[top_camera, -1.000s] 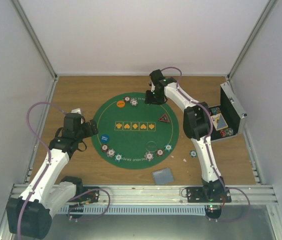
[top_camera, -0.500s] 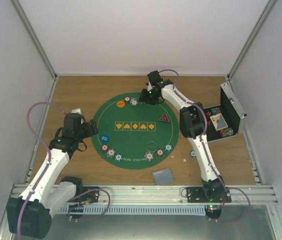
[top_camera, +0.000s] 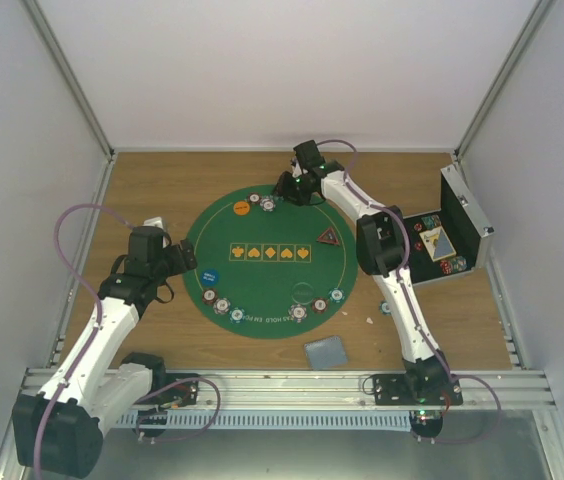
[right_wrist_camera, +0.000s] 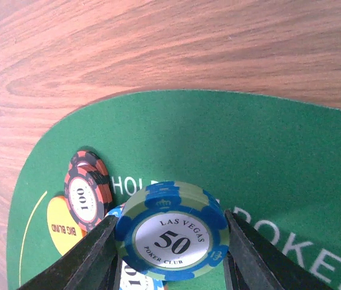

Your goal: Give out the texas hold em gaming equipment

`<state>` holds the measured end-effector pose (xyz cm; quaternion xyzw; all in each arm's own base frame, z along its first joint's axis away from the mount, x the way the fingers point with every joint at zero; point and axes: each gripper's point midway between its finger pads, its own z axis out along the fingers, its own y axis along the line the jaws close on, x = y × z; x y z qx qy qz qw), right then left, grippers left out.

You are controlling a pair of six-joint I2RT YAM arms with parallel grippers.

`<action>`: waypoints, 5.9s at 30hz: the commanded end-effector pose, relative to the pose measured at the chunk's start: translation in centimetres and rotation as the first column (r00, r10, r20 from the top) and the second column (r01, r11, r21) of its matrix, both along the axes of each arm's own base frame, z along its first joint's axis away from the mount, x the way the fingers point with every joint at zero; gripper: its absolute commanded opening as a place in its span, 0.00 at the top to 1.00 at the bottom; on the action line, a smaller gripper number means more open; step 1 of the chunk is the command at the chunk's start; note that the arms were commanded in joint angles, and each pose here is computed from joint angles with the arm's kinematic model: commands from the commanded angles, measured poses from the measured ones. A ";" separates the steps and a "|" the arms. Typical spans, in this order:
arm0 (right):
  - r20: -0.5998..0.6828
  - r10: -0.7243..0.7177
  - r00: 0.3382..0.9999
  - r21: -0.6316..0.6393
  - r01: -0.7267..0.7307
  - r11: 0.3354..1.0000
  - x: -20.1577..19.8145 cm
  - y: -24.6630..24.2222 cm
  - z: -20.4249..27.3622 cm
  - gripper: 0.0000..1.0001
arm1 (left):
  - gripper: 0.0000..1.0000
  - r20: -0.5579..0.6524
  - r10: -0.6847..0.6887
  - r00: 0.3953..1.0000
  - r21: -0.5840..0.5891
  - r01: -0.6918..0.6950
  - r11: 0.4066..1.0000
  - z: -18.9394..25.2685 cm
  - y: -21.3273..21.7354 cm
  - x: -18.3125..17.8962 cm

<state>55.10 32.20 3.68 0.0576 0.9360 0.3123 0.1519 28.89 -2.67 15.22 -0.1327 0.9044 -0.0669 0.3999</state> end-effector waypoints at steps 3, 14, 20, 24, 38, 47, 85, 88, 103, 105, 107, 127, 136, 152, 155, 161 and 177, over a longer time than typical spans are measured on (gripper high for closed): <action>-0.082 -0.028 0.996 -0.029 0.025 0.999 -0.8 0.0 -4.7 0.71 | 0.06 0.020 0.005 1.000 -0.002 -0.005 1.000 0.1 -0.1 0.2; -0.070 -0.026 0.997 -0.016 0.025 1.000 -0.5 0.2 -4.4 0.48 | 0.06 0.020 0.006 1.000 -0.001 -0.006 1.000 0.1 -0.1 0.2; -0.059 -0.027 0.998 -0.009 0.027 1.000 -0.3 0.3 -4.1 0.33 | 0.06 0.020 0.006 1.000 -0.001 -0.006 1.000 0.1 -0.1 0.2; -0.051 -0.033 0.998 -0.018 0.032 0.999 -0.3 0.1 -3.8 0.25 | 0.06 0.020 0.006 1.000 0.000 -0.006 1.000 0.1 -0.1 0.2; 0.227 -0.058 0.972 -0.123 0.088 0.988 2.3 -5.1 6.7 0.07 | 0.06 0.037 0.010 0.999 0.008 -0.010 1.000 0.6 0.1 0.1; 0.382 0.069 0.921 -0.275 0.042 0.961 -3.1 -10.8 14.7 0.04 | 0.10 0.064 -0.096 0.993 -0.026 0.097 0.995 0.5 -2.1 0.4; 0.427 -0.115 0.897 -0.165 0.202 0.965 -23.2 -26.0 17.8 0.00 | 0.01 -0.316 -0.949 0.011 -0.025 0.999 0.020 -10.3 -37.3 -18.8; 0.416 -0.110 0.903 -0.172 0.197 0.965 -23.3 -26.0 17.4 0.00 | 0.01 -0.325 -0.946 -0.004 -0.021 1.000 0.003 -10.7 -37.7 -19.3; 0.400 -0.129 0.908 -0.170 0.211 0.963 -23.4 -26.2 16.2 0.00 | 0.01 -0.416 -0.909 -0.014 0.038 0.999 -0.033 -12.7 -37.3 -20.1; 0.399 -0.129 0.908 -0.169 0.211 0.963 -23.3 -26.2 16.2 0.00 | 0.01 -0.424 -0.906 -0.001 0.049 0.999 -0.024 -12.8 -37.3 -19.8; 0.395 -0.129 0.909 -0.169 0.211 0.963 -23.3 -26.2 16.1 0.00 | 0.03 -0.429 -0.903 0.015 0.059 0.998 -0.011 -12.8 -37.4 -19.6; 0.397 -0.142 0.907 -0.170 0.224 0.960 -23.4 -26.4 15.9 0.00 | 0.22 -0.524 -0.851 0.043 0.120 0.992 -0.023 -14.8 -36.4 -19.3; 0.390 -0.147 0.909 -0.169 0.228 0.959 -23.4 -26.4 15.6 0.00 | 0.15 -0.556 -0.831 0.025 0.109 0.993 -0.043 -15.6 -36.1 -19.9; 0.372 -0.145 0.917 -0.200 0.231 0.952 -24.3 -26.8 15.7 0.00 | 0.34 -0.566 -0.824 0.031 0.110 0.993 -0.038 -15.8 -35.7 -19.9; 0.354 -0.141 0.925 -0.207 0.225 0.952 -24.9 -26.8 15.3 0.00 | 0.39 -0.562 -0.826 0.031 0.110 0.993 -0.038 -15.8 -35.7 -20.0; 0.324 -0.148 0.934 -0.195 0.220 0.956 -25.8 -26.6 14.5 0.00 | 0.42 -0.555 -0.832 0.024 0.107 0.993 -0.042 -15.6 -35.9 -20.0; 0.129 -0.111 0.985 -0.129 0.128 0.983 -29.4 -24.7 11.1 0.00 | 0.44 -0.346 -0.928 0.135 0.174 0.982 0.078 -9.1 -36.5 -17.5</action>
